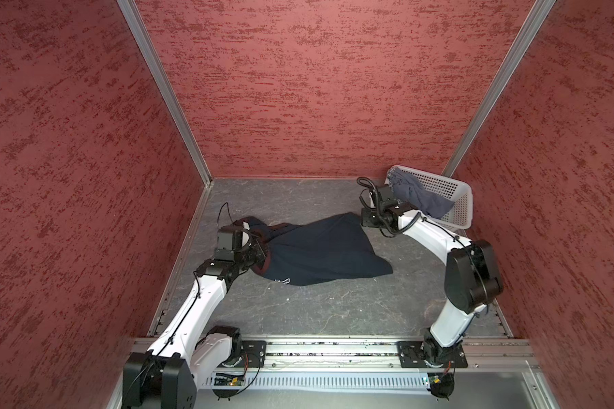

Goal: Fold and stack the tank tops

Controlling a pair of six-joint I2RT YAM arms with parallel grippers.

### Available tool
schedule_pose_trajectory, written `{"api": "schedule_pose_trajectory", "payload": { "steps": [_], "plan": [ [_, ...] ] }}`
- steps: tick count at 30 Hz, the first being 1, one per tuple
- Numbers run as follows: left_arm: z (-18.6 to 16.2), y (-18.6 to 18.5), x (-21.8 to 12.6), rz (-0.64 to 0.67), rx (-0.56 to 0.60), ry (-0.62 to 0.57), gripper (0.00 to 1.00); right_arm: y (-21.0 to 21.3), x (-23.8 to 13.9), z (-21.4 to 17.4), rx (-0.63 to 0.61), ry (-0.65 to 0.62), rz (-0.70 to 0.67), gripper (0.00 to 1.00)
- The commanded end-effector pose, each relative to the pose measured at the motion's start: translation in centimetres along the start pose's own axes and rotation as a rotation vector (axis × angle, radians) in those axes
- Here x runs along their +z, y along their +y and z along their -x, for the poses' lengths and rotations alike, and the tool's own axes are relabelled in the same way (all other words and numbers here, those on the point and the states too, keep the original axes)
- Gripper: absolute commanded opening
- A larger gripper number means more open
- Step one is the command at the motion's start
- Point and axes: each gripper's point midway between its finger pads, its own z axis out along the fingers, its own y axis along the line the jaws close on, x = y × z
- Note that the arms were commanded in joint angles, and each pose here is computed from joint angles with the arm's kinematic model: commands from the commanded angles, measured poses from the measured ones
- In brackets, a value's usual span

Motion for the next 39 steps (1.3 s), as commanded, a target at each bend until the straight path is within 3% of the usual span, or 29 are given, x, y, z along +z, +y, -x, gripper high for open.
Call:
{"api": "schedule_pose_trajectory", "payload": {
  "steps": [1, 8, 20, 24, 29, 34, 39],
  "plan": [
    [-1.2, 0.9, 0.6, 0.006, -0.007, 0.045, 0.02, -0.7, 0.4, -4.1, 0.061, 0.072, 0.040, 0.53],
    [-2.1, 3.1, 0.9, 0.059, -0.071, 0.051, 0.03, -0.4, 1.4, -7.7, 0.074, 0.129, 0.076, 0.48],
    [-0.5, 5.8, 0.3, 0.122, -0.151, -0.006, 0.06, 2.5, -0.4, -20.2, -0.067, 0.300, -0.028, 0.60],
    [0.0, 6.0, 0.3, 0.124, -0.157, -0.006, 0.06, 2.0, -1.9, -18.4, -0.071, 0.240, -0.051, 0.63],
    [-0.1, 6.4, 0.3, 0.133, -0.159, -0.007, 0.07, 2.8, -4.4, -13.2, 0.033, 0.119, 0.097, 0.60],
    [-0.5, 6.6, 0.6, 0.126, -0.164, 0.001, 0.07, 0.7, -2.9, -10.1, 0.117, 0.083, 0.107, 0.53],
    [-0.6, 6.4, 0.7, 0.116, -0.161, 0.010, 0.07, 0.2, -0.2, -9.8, 0.118, 0.115, 0.087, 0.47]
  ]
}}
